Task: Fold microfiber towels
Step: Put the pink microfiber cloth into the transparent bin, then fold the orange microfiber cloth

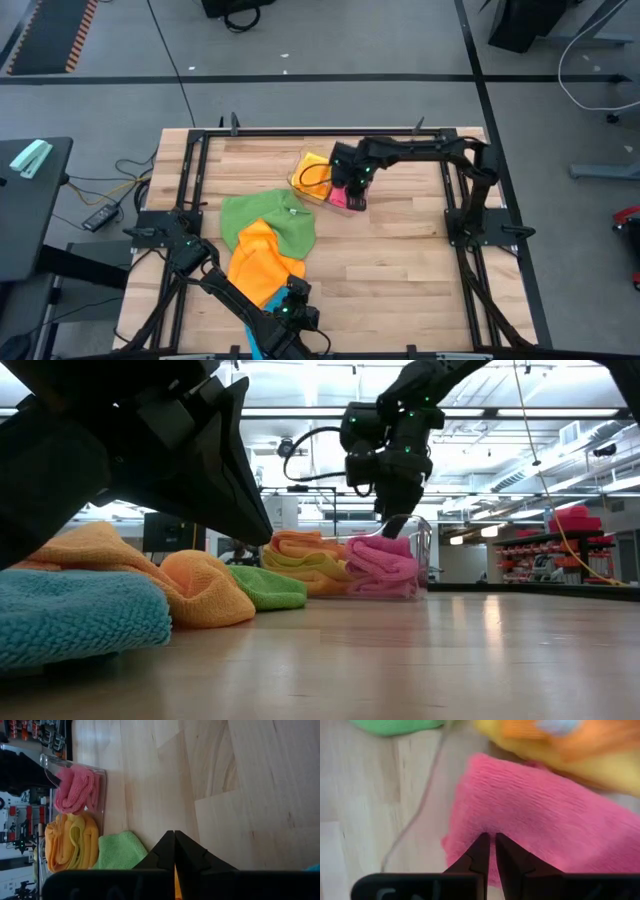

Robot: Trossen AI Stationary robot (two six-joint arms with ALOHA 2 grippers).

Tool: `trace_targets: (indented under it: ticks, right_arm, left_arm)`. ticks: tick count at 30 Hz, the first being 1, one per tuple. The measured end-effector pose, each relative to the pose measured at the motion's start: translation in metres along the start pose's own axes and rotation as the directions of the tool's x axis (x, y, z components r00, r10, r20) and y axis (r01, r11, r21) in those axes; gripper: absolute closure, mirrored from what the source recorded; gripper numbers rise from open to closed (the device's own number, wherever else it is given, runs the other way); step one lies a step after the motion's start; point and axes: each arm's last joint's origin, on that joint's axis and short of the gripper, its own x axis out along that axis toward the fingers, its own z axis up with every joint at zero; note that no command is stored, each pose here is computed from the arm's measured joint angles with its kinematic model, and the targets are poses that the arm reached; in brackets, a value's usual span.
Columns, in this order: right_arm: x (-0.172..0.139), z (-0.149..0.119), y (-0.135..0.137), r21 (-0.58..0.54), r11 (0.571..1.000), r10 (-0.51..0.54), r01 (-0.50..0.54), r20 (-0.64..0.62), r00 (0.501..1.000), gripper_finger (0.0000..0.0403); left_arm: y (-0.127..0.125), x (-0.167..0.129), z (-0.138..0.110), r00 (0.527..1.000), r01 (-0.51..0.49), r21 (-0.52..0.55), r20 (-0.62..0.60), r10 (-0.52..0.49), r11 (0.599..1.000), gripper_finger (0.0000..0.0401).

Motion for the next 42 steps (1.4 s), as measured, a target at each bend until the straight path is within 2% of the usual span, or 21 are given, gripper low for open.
trace_targets:
  ticks: [5, 8, 16, 18, 21, 25, 28, 32, 35, 39, 42]
  right_arm:
    - [0.020, 0.003, 0.004, -0.017, 1.000, 0.004, -0.005, -0.036, 0.999, 0.0363]
    - [0.019, 0.003, 0.003, -0.015, 1.000, -0.015, 0.015, -0.039, 0.999, 0.0363]
    - [-0.040, -0.003, 0.013, -0.012, 0.995, -0.100, 0.102, 0.104, 0.990, 0.0363]
    - [-0.056, -0.005, 0.022, -0.044, 0.996, -0.064, 0.071, 0.157, 0.986, 0.0363]
    - [-0.071, -0.007, 0.041, -0.113, 0.993, 0.045, -0.022, 0.208, 0.977, 0.0363]
    - [-0.069, -0.015, 0.069, -0.193, 0.979, 0.109, -0.071, 0.197, 0.974, 0.0363]
    - [-0.059, -0.025, 0.089, -0.200, 0.976, 0.113, -0.083, 0.141, 0.984, 0.0363]
    - [-0.056, -0.047, 0.110, -0.206, 0.978, 0.036, -0.023, 0.059, 0.998, 0.0363]
    - [-0.057, -0.068, 0.120, -0.235, 0.972, 0.009, 0.003, 0.051, 0.999, 0.0363]
    - [-0.060, -0.094, 0.129, -0.240, 0.971, 0.042, -0.006, 0.146, 0.988, 0.0363]
    - [-0.060, -0.112, 0.135, -0.258, 0.966, 0.083, -0.020, 0.235, 0.968, 0.0363]
  left_arm:
    - [-0.001, 0.000, 0.001, 1.000, 0.004, -0.012, 0.007, -0.003, 1.000, 0.0380]
    - [-0.001, 0.000, 0.002, 1.000, 0.007, -0.023, 0.014, -0.007, 1.000, 0.0373]
    - [-0.005, -0.005, 0.003, 0.999, 0.021, -0.043, 0.042, -0.019, 0.999, 0.0388]
    - [-0.007, -0.006, 0.003, 0.999, 0.023, -0.043, 0.048, -0.021, 0.999, 0.0392]
    - [-0.007, -0.007, 0.003, 0.998, 0.025, -0.045, 0.050, -0.023, 0.999, 0.0392]
    - [-0.005, -0.004, 0.006, 0.998, 0.022, 0.003, 0.053, -0.022, 1.000, 0.0383]
    - [-0.003, 0.000, 0.011, 0.997, 0.025, 0.057, 0.073, -0.029, 0.998, 0.0388]
    - [0.013, -0.005, 0.022, 0.991, 0.036, 0.079, 0.124, -0.046, 0.996, 0.0395]
    - [0.034, -0.017, 0.029, 0.984, 0.045, 0.047, 0.171, -0.053, 0.998, 0.0390]
    - [0.064, -0.034, 0.033, 0.976, 0.076, 0.004, 0.206, -0.075, 0.997, 0.0380]
    - [0.084, -0.041, 0.035, 0.967, 0.128, -0.004, 0.221, -0.124, 0.992, 0.0387]
